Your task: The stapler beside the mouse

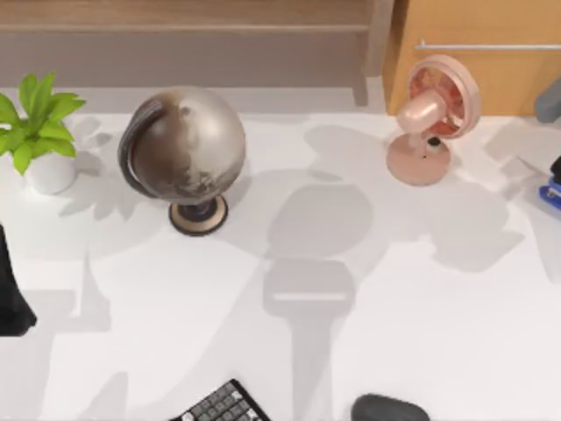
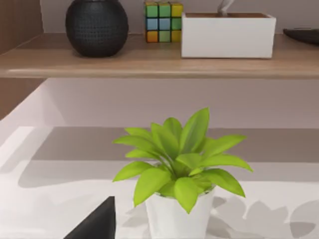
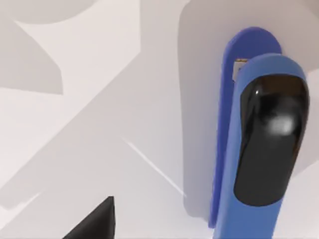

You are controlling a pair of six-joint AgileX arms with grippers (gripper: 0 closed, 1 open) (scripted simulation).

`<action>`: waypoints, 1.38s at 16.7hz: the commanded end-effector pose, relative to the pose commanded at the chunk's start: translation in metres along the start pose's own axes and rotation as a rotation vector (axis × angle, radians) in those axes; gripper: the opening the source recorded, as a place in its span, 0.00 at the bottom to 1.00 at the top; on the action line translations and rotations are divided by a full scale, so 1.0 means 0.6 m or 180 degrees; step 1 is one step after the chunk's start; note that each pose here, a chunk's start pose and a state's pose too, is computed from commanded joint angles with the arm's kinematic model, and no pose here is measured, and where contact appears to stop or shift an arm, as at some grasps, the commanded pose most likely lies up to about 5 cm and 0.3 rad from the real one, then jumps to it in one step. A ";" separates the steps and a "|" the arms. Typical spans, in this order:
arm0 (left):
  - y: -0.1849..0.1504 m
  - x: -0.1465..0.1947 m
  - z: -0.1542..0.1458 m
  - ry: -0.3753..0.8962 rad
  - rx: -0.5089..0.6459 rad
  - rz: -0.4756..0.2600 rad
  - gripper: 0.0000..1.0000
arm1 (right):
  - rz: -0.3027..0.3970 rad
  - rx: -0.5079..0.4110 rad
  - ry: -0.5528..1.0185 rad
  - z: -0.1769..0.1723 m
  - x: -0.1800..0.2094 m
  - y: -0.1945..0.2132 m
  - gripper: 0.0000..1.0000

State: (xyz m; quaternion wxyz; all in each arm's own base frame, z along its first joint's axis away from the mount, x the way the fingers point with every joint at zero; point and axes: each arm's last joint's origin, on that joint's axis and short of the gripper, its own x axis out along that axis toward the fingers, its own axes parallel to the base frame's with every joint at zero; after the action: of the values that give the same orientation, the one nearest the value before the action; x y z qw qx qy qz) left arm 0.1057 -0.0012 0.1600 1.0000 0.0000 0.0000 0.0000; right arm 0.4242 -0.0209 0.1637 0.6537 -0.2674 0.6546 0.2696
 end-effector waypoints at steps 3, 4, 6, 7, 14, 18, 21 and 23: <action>0.000 0.000 0.000 0.0000 0.0000 0.0000 1.00 | 0.0000 -0.0005 0.0000 0.002 0.002 0.002 1.00; 0.000 0.000 0.000 0.0000 0.0000 0.0000 1.00 | 0.0006 0.0001 0.0005 0.001 0.010 0.002 1.00; 0.000 0.000 0.000 0.0000 0.0000 0.0000 1.00 | 0.0001 0.0000 0.0000 0.002 0.032 0.001 1.00; 0.000 0.000 0.000 0.0000 0.0000 0.0000 1.00 | 0.0001 0.0000 0.0001 0.001 0.046 0.000 1.00; 0.000 0.000 0.000 0.0000 0.0000 0.0000 1.00 | 0.0000 0.0000 0.0000 0.000 0.083 0.000 1.00; 0.000 0.000 0.000 0.0000 0.0000 0.0000 1.00 | 0.0000 0.0000 0.0000 0.000 0.083 0.000 0.70; 0.000 0.000 0.000 0.0000 0.0000 0.0000 1.00 | 0.0000 0.0000 0.0000 0.000 0.083 0.000 0.47; 0.000 0.000 0.000 0.0000 0.0000 0.0000 1.00 | 0.0000 0.0000 0.0000 0.000 0.083 0.000 0.32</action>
State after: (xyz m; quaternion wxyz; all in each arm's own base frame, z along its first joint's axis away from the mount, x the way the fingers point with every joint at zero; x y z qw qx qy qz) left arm 0.1057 -0.0012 0.1600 1.0000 0.0000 0.0000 0.0000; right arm 0.4241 -0.0208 0.1137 0.6537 -0.2674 0.6546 0.2696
